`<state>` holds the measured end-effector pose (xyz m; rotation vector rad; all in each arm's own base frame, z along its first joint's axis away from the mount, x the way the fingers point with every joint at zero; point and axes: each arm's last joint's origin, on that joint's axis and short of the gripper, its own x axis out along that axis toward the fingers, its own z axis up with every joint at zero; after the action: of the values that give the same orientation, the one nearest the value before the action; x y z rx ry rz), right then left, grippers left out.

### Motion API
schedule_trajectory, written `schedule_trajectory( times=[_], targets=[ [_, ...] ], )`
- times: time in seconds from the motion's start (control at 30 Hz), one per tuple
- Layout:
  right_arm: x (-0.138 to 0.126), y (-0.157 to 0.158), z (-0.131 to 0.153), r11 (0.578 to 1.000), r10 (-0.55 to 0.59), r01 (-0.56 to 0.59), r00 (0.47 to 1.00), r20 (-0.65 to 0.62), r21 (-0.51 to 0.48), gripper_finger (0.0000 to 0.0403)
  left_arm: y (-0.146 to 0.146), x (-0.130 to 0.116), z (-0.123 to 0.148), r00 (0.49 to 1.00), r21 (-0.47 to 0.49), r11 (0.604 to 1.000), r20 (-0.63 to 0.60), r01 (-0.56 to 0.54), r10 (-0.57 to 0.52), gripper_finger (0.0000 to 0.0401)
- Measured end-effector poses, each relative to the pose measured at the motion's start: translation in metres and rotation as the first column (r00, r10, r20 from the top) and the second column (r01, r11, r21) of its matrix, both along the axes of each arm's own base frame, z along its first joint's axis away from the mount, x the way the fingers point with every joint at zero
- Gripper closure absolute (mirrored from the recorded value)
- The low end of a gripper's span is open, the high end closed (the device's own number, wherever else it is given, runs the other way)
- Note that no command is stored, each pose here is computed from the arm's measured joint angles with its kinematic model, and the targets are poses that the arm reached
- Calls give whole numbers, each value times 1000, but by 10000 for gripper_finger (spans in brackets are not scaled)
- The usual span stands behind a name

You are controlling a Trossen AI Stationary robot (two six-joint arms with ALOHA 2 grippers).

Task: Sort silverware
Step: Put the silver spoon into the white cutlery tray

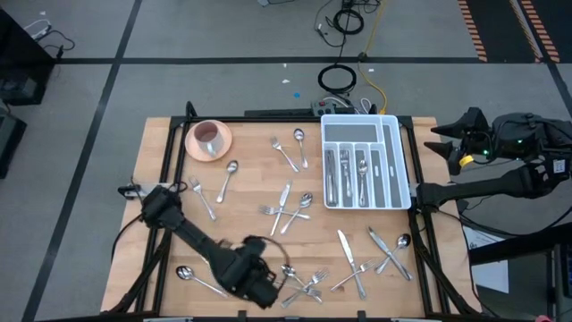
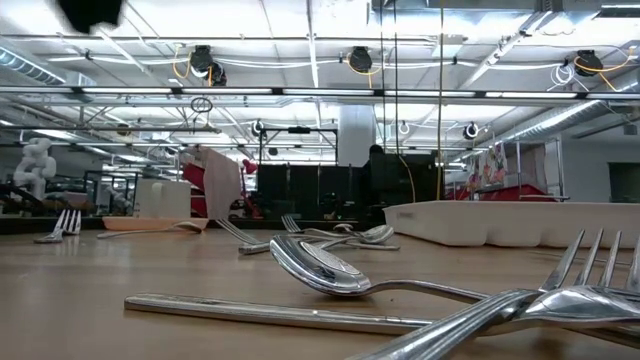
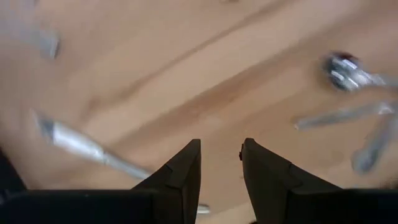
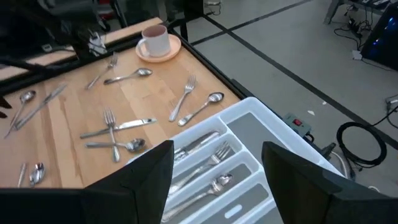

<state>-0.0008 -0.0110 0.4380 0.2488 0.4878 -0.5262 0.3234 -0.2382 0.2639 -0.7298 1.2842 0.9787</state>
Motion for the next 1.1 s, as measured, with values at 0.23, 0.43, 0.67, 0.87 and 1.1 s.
schedule_trajectory(
  times=[0.23,0.43,0.67,0.87,1.1],
  targets=[
    [3,0,5,1000,-16,15,997,77,21,165,-39,-38,-14,932,-19,932,-34,-361,360,280],
    [5,0,8,998,-34,29,992,121,48,165,-49,-51,-14,966,43,967,63,-252,249,280],
    [5,0,8,996,-50,41,990,134,74,165,-53,-72,7,724,-37,731,-104,682,-681,280],
    [5,0,8,995,-54,43,989,137,86,165,-36,-107,-9,502,-110,529,-203,841,-841,280],
    [5,0,8,991,-79,60,985,153,123,165,-3,-149,-22,535,-105,528,62,843,-842,280]
  ],
)
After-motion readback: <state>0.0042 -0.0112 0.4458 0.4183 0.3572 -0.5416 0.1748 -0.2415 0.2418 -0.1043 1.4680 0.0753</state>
